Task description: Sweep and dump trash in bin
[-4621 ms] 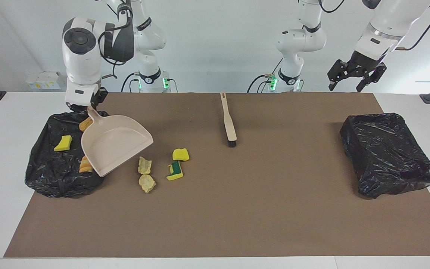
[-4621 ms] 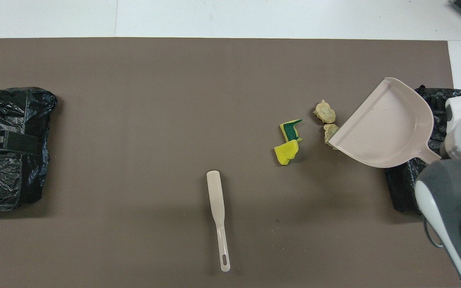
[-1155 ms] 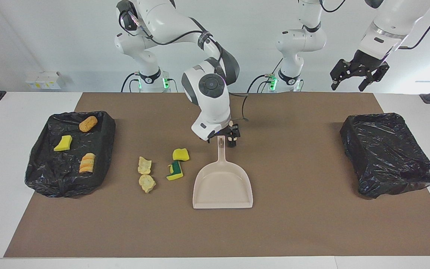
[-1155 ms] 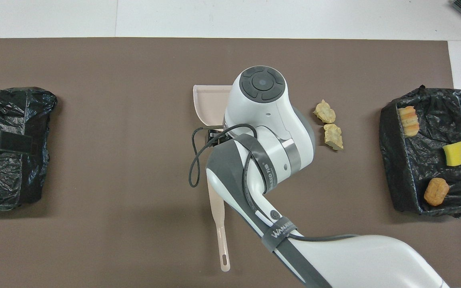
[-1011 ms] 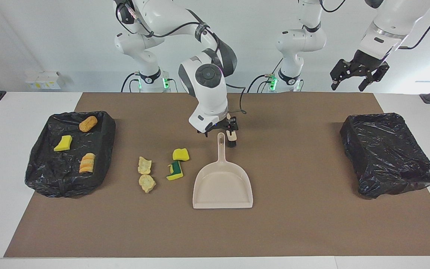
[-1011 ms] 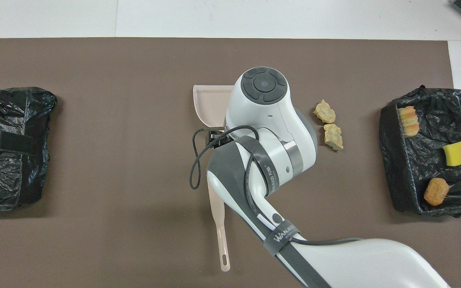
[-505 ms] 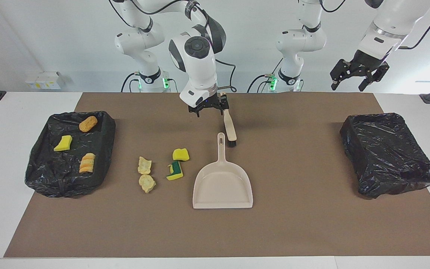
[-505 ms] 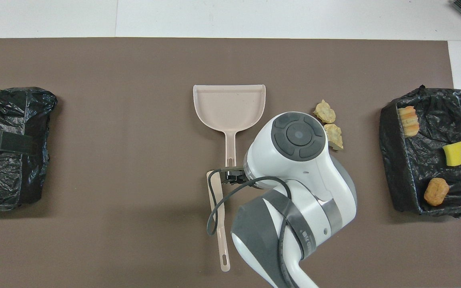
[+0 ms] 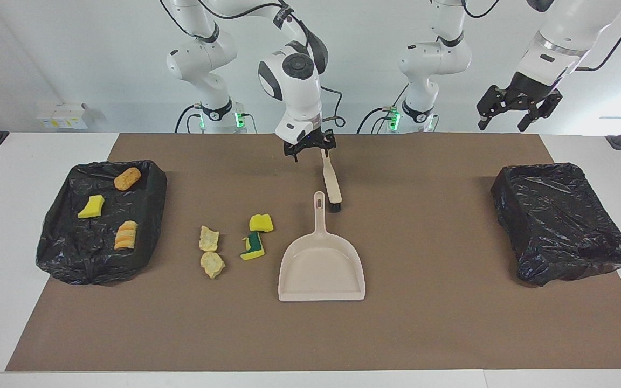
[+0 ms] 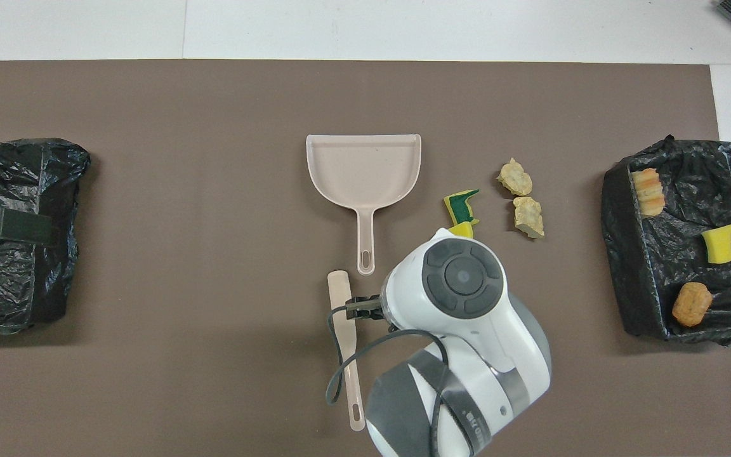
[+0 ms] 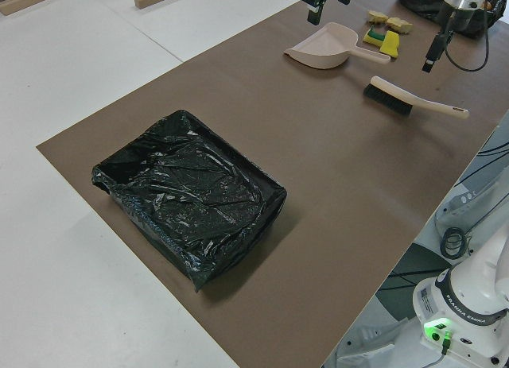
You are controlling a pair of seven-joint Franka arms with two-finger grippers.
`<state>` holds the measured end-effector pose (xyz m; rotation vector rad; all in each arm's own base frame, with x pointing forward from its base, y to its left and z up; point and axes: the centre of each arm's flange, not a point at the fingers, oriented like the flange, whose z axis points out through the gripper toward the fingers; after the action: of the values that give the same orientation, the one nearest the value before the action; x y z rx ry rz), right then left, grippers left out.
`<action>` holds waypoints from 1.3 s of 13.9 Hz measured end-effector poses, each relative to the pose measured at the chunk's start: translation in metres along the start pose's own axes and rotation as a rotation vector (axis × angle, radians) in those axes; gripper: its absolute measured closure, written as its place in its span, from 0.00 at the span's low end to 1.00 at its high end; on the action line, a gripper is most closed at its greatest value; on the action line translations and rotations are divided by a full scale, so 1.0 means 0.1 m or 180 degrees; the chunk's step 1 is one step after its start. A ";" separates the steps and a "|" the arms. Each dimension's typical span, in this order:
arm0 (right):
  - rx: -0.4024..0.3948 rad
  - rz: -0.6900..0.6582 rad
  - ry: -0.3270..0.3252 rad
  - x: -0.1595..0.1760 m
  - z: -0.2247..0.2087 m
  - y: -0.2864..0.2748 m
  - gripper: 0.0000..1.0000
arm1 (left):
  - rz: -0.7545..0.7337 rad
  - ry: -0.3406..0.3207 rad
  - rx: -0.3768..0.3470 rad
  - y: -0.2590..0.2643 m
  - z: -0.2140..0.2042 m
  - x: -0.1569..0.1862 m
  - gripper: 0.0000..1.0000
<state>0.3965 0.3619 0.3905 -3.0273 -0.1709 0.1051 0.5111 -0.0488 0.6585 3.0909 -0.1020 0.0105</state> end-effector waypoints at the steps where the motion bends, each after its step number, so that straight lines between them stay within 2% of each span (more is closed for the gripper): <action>1: 0.0004 -0.0019 0.0020 -0.09 0.10 -0.08 0.00 | 0.0000 0.0000 0.0000 0.00 0.00 0.00 0.00; 3: -0.0014 -0.0061 0.0009 -0.26 0.29 -0.26 0.00 | 0.0000 0.0000 0.0000 0.00 0.00 0.00 0.00; 5: -0.0055 -0.0107 -0.0037 -0.40 0.47 -0.41 0.06 | 0.0000 -0.0001 0.0000 0.00 0.00 0.00 0.00; 7: -0.0095 -0.0153 -0.0084 -0.46 0.58 -0.47 0.23 | 0.0000 -0.0001 0.0000 0.00 0.00 0.00 0.00; 8: -0.0105 -0.0154 -0.0096 -0.46 0.61 -0.47 0.24 | 0.0000 -0.0001 0.0000 0.00 0.00 0.00 0.00; 9: -0.0111 -0.0149 -0.0103 -0.46 0.62 -0.46 0.30 | 0.0000 -0.0001 0.0000 0.00 0.00 0.00 0.00; 10: -0.0115 -0.0145 -0.0106 -0.46 0.63 -0.45 0.31 | 0.0000 -0.0001 0.0000 0.00 0.00 0.00 0.00; 11: -0.0119 -0.0142 -0.0111 -0.46 0.63 -0.45 0.39 | 0.0000 -0.0001 0.0000 0.00 0.00 0.00 0.00; 14: -0.0144 -0.0142 -0.0145 -0.47 0.65 -0.43 0.74 | 0.0000 -0.0001 0.0000 0.00 0.00 0.00 0.00; 18: -0.0232 -0.0136 -0.0274 -0.51 0.62 -0.40 0.74 | 0.0001 -0.0001 0.0000 0.00 0.00 0.00 0.00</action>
<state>0.3370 0.4017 0.3364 -3.0914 -0.2519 0.2309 0.5111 -0.0490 0.6585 3.0910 -0.1027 0.0102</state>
